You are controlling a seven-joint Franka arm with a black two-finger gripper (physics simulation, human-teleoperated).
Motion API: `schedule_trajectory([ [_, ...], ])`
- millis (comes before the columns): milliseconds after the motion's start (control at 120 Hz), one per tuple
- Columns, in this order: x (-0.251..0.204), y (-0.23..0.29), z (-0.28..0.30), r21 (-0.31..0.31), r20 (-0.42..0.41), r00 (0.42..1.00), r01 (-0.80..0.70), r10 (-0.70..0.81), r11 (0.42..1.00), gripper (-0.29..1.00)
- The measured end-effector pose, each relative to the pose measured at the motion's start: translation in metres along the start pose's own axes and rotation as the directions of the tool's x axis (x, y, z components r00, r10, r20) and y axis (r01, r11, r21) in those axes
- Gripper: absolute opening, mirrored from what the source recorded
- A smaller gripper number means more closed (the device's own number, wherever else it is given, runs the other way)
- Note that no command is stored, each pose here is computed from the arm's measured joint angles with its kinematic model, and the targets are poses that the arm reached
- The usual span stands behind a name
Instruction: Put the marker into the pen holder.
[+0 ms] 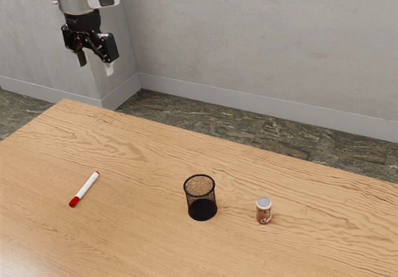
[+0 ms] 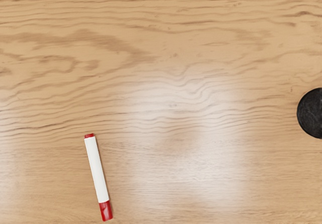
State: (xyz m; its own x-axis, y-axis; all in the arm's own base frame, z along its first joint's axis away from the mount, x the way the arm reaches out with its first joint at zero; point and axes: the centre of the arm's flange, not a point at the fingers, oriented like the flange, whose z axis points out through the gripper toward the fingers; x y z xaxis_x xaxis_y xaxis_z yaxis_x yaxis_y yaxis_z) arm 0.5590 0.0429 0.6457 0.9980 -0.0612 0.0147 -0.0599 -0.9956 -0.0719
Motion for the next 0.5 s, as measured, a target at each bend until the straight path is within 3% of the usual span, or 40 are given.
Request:
schedule_trajectory([
  [367, 0.0, 0.007, 0.001, -0.005, 0.003, 1.0, -0.021, 0.021, 1.0, 0.7],
  [417, -0.001, 0.007, 0.028, -0.012, 0.052, 0.998, -0.018, 0.018, 1.0, 0.7],
  [500, -0.02, 0.011, 0.143, -0.035, 0.213, 0.977, -0.016, 0.023, 0.999, 0.7],
])
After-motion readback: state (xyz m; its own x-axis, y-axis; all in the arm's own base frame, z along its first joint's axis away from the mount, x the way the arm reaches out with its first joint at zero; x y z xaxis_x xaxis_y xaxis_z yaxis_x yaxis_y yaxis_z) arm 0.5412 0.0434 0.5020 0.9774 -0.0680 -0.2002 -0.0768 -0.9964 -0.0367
